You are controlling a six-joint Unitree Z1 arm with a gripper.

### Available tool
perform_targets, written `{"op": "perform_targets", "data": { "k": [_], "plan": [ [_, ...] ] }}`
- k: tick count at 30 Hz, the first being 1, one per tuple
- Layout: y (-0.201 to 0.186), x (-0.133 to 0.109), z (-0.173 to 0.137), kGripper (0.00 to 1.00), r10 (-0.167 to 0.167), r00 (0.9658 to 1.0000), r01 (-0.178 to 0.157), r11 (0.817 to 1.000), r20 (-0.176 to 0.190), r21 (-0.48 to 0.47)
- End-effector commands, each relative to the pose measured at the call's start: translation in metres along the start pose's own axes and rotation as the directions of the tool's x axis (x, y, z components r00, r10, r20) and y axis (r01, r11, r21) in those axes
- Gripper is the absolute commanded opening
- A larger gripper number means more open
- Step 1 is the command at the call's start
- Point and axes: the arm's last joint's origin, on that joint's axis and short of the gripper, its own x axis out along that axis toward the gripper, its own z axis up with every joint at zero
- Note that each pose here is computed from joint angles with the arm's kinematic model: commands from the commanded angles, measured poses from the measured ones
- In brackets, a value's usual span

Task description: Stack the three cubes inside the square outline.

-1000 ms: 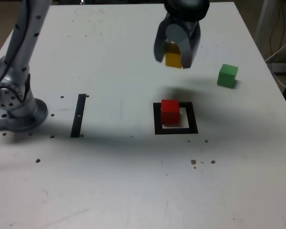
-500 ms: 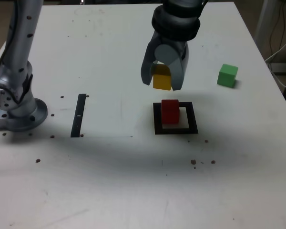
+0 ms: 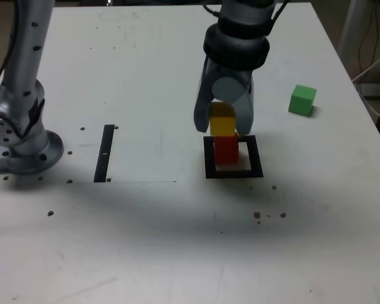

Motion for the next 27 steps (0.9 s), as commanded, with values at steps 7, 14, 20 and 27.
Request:
{"op": "perform_targets", "data": {
  "k": [7,14,20,27],
  "plan": [
    [-0.004,0.011,0.007,0.12,-0.015,0.9998,0.015,1.000,-0.015,0.002],
    [-0.004,0.019,0.015,0.15,-0.017,0.9995,0.017,1.000,-0.027,-0.004],
    [-0.003,0.015,0.012,0.27,-0.008,0.9998,0.008,1.000,-0.016,-0.005],
    [-0.002,0.013,0.009,0.62,-0.004,0.9999,0.004,1.000,-0.010,-0.001]
  ]
}}
